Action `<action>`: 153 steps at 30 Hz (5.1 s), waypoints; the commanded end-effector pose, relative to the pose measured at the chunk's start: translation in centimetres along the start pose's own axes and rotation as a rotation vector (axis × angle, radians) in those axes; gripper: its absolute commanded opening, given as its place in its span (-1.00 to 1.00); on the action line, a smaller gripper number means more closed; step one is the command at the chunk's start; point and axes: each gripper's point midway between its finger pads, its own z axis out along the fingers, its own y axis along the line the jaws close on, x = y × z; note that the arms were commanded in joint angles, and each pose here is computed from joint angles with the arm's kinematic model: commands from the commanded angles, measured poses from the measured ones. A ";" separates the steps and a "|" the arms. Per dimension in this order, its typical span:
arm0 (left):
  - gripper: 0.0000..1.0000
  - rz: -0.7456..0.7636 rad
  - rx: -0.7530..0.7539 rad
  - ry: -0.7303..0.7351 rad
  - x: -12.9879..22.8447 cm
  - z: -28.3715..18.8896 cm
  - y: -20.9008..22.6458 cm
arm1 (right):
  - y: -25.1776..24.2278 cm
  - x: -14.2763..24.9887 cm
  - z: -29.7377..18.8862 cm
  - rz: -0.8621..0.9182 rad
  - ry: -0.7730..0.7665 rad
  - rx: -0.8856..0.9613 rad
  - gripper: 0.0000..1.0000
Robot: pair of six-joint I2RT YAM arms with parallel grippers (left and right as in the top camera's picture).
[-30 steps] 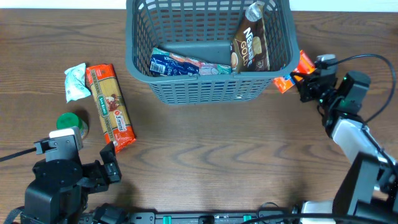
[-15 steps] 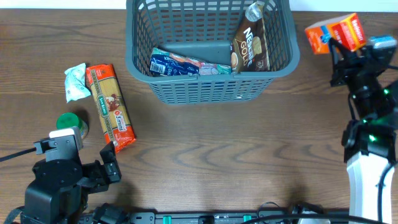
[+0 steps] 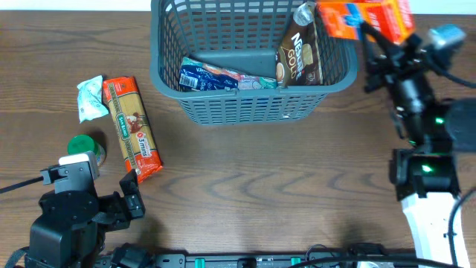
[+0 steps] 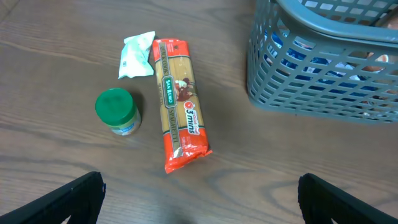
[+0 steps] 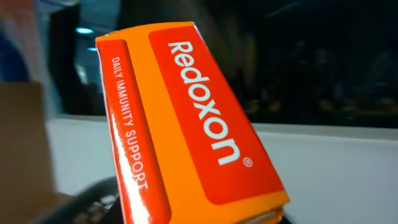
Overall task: Pack container
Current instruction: 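Lift the Redoxon box and drop it into the basket, then withdraw the right gripper from the basket to the right, then reach the left gripper down to the green-lidded jar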
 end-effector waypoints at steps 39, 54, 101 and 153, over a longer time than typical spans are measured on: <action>0.97 -0.007 -0.011 -0.008 -0.2 -0.2 0.2 | 1.2 11.4 9.9 0.132 0.296 0.299 0.70; 0.97 0.005 -0.018 -0.011 -0.3 -0.2 0.3 | 0.5 7.9 -3.2 0.160 0.607 0.468 0.56; 0.97 -0.191 -0.479 0.018 0.4 3.1 6.1 | 3.7 5.5 -11.7 0.184 0.959 0.436 0.98; 0.97 -0.401 -0.317 0.550 3.6 24.7 14.8 | 3.7 5.5 -11.7 0.184 0.959 0.436 0.99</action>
